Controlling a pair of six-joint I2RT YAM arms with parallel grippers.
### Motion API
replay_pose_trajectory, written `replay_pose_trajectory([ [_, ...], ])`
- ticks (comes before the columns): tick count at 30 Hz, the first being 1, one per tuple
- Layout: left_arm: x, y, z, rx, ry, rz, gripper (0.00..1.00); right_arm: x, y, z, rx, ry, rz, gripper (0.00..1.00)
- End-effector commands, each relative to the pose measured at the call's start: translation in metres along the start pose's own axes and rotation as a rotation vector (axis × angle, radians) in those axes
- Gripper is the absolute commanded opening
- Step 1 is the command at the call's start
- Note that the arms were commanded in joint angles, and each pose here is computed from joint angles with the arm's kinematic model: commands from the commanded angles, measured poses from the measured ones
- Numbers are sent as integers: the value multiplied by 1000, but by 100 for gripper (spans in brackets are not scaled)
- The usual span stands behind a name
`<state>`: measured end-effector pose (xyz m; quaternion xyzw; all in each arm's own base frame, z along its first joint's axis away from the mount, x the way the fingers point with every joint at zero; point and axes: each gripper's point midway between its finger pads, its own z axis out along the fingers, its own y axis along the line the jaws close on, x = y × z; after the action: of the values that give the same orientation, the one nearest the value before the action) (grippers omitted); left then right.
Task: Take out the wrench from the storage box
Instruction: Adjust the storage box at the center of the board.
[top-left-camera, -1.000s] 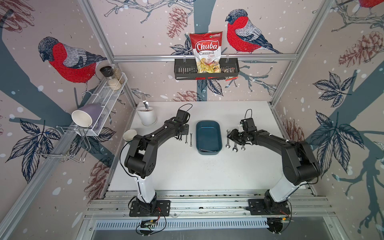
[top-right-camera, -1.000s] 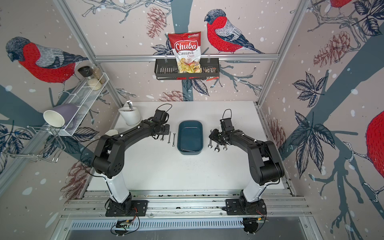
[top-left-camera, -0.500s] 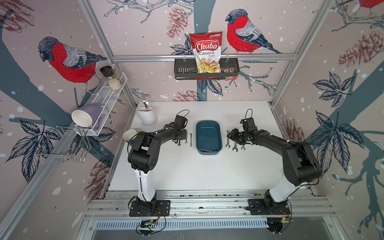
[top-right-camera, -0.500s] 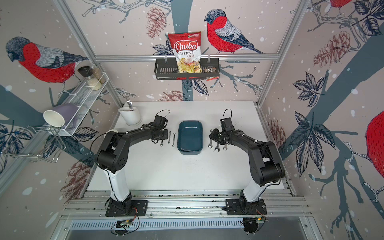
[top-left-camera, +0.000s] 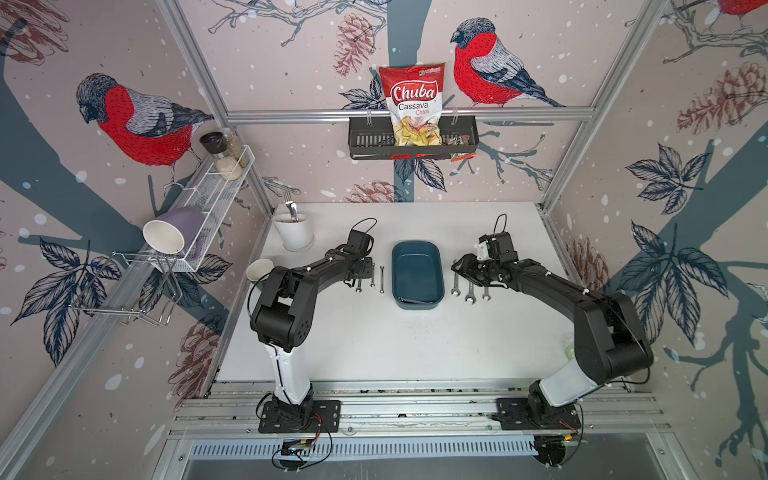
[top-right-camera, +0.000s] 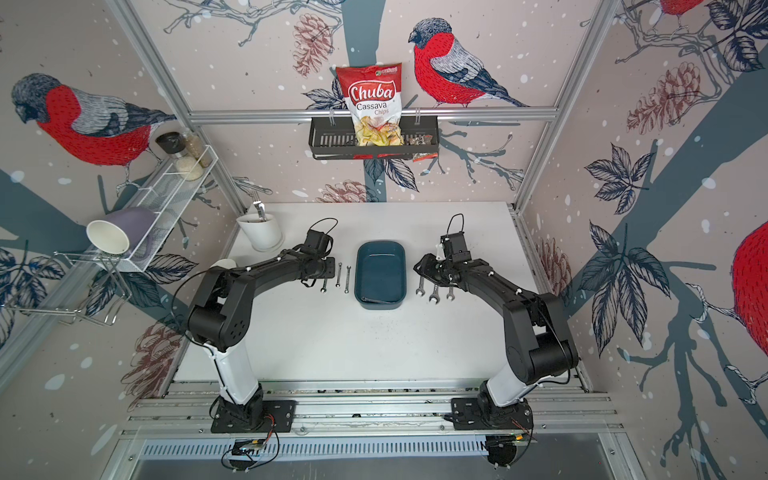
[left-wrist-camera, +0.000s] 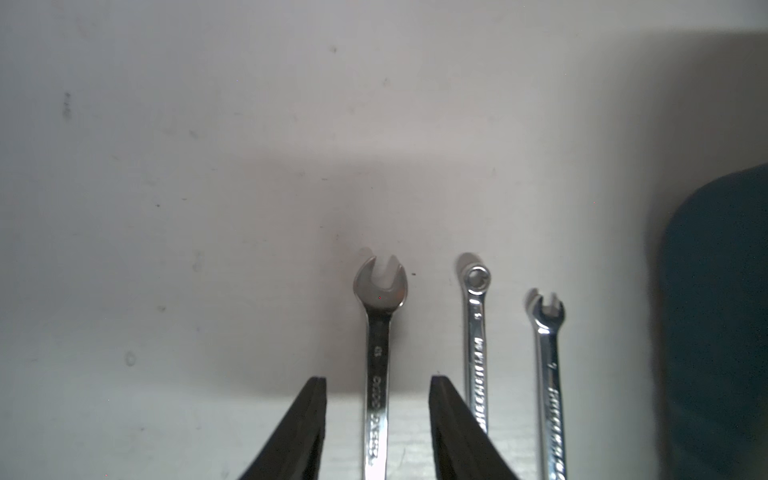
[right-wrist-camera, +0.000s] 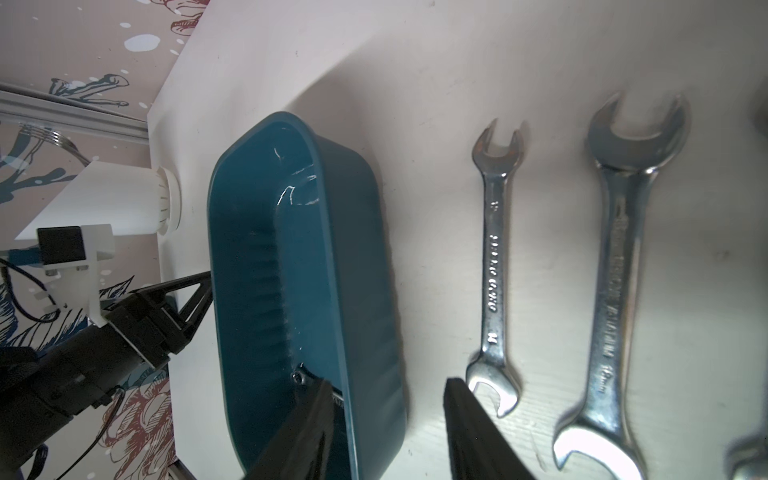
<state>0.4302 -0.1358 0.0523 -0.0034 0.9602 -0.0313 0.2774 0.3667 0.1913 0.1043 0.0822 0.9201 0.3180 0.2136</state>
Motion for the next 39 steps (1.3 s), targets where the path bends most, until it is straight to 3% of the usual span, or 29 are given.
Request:
replay_pose_trajectory([
  [1, -7, -16, -23, 69, -34, -17, 47, 13, 8, -2, -25, 43, -37, 49],
  [8, 7, -97, -52, 333, -3, 10, 51, 27, 10, 5, -21, 82, -53, 49],
  [14, 34, -132, -40, 339, 65, 46, 53, 33, 11, 14, -17, 101, -58, 49],
  [18, 43, -134, -32, 305, 100, 32, 42, 34, 12, 17, -18, 106, -60, 50],
  [20, 44, -133, -33, 278, 111, 29, 28, 33, 13, 18, -20, 107, -60, 50],
  [25, 45, -124, -41, 214, 153, 7, 8, 32, 15, 16, -24, 103, -68, 50],
  [32, 52, -119, -61, 175, 266, -13, 4, 26, 23, -5, -48, 74, -89, 50],
  [39, 79, -143, -97, 376, 534, -81, 0, 19, 32, -30, -73, 37, -111, 50],
])
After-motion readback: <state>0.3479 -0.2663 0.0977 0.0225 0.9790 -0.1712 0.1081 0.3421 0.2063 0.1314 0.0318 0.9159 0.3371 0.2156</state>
